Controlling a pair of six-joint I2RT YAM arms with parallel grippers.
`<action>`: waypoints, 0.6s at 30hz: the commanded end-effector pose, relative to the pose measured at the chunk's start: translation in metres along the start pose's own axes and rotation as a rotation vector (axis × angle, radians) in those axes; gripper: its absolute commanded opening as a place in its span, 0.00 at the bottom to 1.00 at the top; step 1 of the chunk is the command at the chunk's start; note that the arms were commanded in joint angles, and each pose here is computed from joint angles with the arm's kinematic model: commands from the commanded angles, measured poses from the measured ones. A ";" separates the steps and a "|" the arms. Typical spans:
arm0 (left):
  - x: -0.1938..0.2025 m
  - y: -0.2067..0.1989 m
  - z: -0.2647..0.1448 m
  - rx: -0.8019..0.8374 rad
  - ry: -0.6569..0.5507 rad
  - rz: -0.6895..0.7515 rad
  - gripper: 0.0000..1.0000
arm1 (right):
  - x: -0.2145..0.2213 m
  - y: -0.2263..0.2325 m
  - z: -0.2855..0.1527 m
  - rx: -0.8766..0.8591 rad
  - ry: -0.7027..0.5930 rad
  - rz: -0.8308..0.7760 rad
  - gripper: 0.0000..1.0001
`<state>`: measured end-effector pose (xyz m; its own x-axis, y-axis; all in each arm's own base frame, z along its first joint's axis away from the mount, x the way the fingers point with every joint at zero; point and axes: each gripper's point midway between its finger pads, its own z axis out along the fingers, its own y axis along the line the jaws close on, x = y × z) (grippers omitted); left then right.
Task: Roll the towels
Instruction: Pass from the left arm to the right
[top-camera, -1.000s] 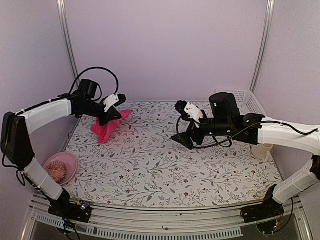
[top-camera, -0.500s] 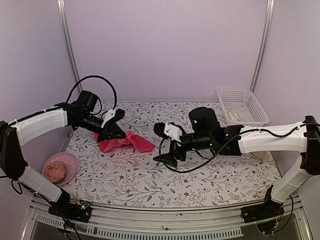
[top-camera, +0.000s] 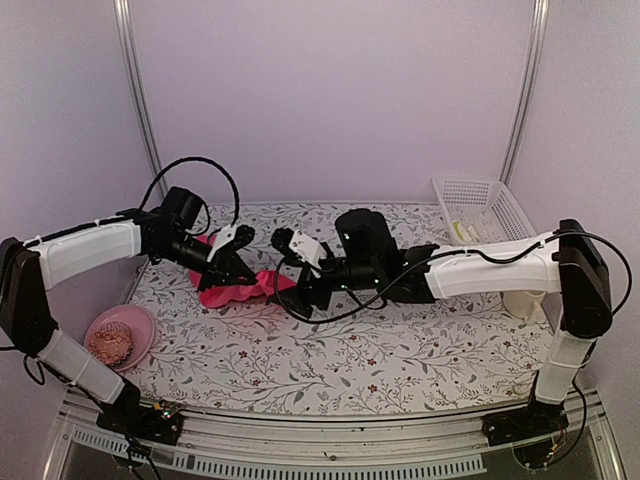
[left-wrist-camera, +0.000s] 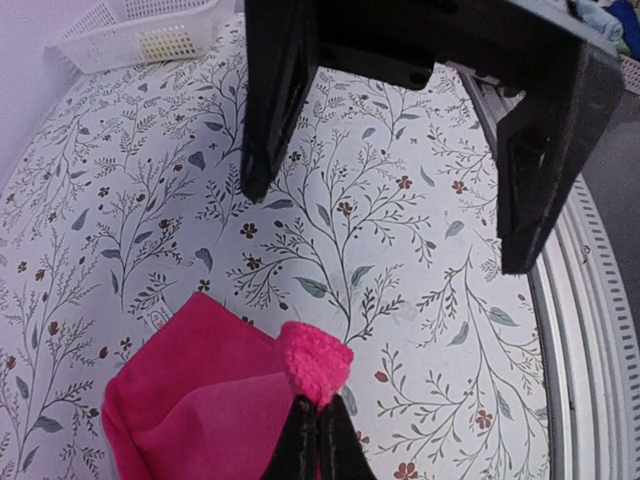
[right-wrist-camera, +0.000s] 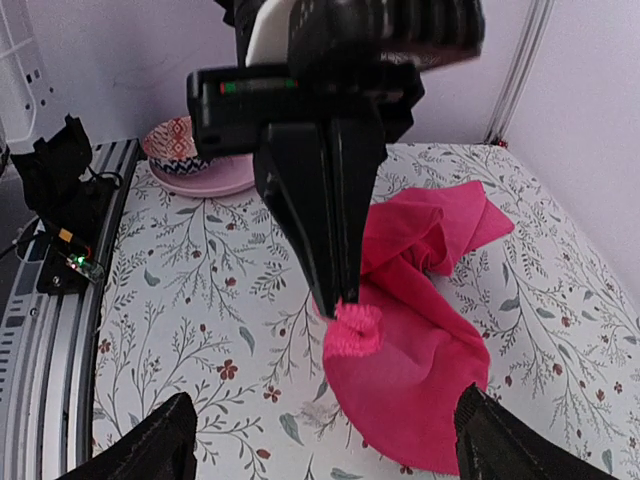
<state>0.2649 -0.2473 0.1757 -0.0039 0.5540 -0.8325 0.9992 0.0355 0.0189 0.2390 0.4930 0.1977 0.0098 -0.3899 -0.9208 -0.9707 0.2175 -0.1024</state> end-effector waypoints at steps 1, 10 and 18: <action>-0.003 -0.008 0.007 0.029 -0.019 0.016 0.00 | -0.035 0.004 0.012 -0.043 -0.103 0.048 0.86; -0.005 -0.018 0.008 0.051 -0.025 0.045 0.00 | -0.027 0.000 0.028 -0.038 -0.085 0.037 0.72; -0.008 -0.027 0.006 0.070 -0.035 0.076 0.00 | -0.022 0.002 0.033 -0.048 -0.075 0.026 0.56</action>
<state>0.2526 -0.2539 0.1720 0.0309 0.5479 -0.8360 0.9995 -0.0123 0.0288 0.2470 0.5227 0.1970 -0.0173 -0.3398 -0.9403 -0.9774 0.2038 -0.0556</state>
